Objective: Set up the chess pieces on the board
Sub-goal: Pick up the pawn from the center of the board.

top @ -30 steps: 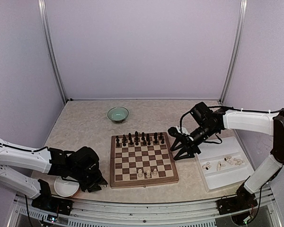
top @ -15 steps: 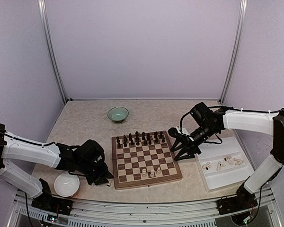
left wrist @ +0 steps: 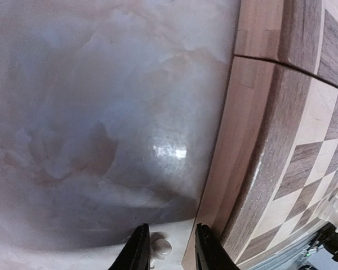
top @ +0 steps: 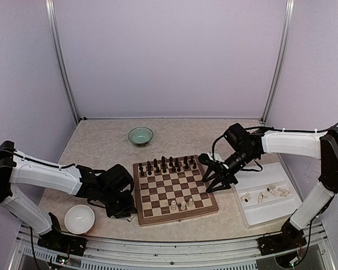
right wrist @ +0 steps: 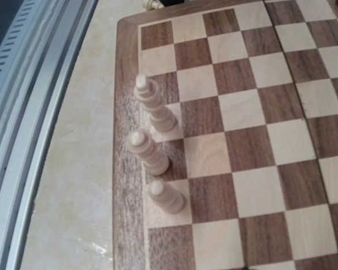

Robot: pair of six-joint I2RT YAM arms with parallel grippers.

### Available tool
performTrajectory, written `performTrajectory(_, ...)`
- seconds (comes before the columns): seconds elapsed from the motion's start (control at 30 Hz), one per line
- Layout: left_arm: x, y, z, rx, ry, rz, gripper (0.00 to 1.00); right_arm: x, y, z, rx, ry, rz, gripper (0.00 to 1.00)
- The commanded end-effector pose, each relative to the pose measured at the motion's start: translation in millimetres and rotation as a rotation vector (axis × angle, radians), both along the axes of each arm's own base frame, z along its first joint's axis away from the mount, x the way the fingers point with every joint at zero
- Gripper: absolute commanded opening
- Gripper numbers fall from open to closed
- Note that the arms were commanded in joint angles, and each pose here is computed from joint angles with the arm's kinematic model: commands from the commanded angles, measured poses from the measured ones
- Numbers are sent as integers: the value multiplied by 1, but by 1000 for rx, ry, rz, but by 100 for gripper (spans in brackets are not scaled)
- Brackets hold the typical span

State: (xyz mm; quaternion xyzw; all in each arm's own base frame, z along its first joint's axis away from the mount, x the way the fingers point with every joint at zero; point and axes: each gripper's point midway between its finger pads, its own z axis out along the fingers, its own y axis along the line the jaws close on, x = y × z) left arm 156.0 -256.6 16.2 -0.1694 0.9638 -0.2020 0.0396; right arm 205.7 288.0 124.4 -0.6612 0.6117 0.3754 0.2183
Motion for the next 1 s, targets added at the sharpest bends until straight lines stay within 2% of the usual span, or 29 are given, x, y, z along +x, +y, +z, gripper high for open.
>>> performTrajectory(0.0, -34, 49, -39, 306, 106, -126, 30, -7, 5, 0, -8, 13, 40, 53)
performTrajectory(0.23, -43, 49, -46, 393, 117, -209, 30, -8, 7, -1, -14, 19, 42, 53)
performTrajectory(0.43, -42, 44, -37, 372, 69, -290, 31, -9, 8, -2, -20, 22, 46, 53)
performTrajectory(0.63, -42, 40, -28, 349, 22, -391, 26, -11, 10, -6, -32, 24, 54, 53)
performTrajectory(0.73, -44, 43, -29, 377, 37, -425, 22, -12, 11, -7, -38, 28, 58, 53)
performTrajectory(0.97, -53, 56, -39, 465, 108, -455, 21, -13, 12, -7, -44, 28, 58, 53)
